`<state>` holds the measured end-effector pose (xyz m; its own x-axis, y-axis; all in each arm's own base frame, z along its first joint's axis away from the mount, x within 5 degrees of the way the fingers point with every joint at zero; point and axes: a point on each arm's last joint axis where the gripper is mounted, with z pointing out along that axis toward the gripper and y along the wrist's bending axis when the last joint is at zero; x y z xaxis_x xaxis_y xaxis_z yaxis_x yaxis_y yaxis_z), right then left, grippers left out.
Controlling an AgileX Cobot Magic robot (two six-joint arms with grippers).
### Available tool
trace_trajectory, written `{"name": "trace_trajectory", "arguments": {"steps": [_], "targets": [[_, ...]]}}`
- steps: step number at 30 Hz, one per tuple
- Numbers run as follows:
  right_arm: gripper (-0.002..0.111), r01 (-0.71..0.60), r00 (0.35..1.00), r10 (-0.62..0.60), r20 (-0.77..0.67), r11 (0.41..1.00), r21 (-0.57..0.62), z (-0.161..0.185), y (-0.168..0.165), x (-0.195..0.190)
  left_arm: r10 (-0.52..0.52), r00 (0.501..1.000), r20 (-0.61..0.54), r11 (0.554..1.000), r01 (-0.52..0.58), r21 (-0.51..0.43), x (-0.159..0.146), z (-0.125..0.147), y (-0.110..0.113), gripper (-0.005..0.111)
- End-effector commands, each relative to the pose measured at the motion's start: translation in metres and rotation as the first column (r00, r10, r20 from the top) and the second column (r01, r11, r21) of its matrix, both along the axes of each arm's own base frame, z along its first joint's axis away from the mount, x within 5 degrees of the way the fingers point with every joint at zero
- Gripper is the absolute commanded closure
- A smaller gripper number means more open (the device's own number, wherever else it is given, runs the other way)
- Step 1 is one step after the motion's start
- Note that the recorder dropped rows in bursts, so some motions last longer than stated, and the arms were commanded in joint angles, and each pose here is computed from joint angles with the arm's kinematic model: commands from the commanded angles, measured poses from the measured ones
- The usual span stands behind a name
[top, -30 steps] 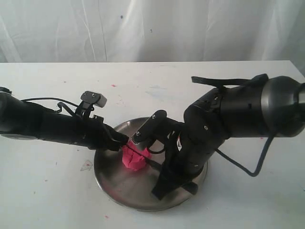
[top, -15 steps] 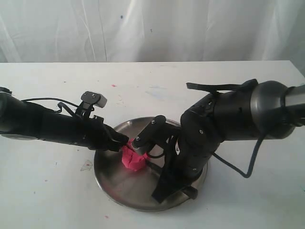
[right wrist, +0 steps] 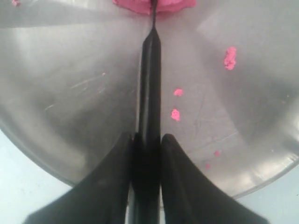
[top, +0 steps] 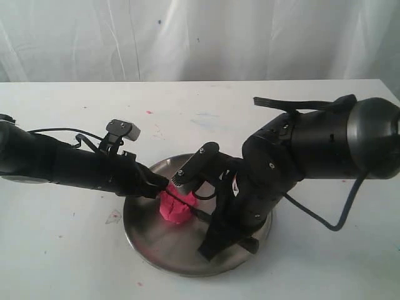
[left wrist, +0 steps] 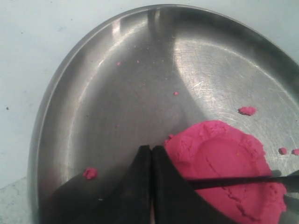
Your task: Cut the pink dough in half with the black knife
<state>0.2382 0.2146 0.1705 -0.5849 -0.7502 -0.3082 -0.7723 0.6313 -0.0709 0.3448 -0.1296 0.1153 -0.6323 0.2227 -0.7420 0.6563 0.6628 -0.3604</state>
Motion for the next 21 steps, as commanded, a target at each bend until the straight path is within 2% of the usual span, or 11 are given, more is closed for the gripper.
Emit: {"name": "trace_trajectory", "arguments": {"steps": [1,16,21], "targets": [[0.108,-0.009,1.0,0.009,0.018,1.0,0.006,0.002,0.0,0.002,0.012,1.0,-0.016,1.0,-0.012,-0.015,-0.002,-0.002,-0.001,0.107],[0.108,-0.008,0.999,0.006,-0.043,0.999,-0.047,-0.014,-0.001,0.0,0.02,1.0,-0.013,1.0,-0.02,-0.004,-0.001,-0.001,0.0,0.107],[0.108,-0.008,0.999,0.006,-0.043,0.999,-0.047,-0.014,-0.001,0.0,0.055,0.997,0.047,0.998,-0.057,0.03,0.002,0.018,0.003,0.107]]}}
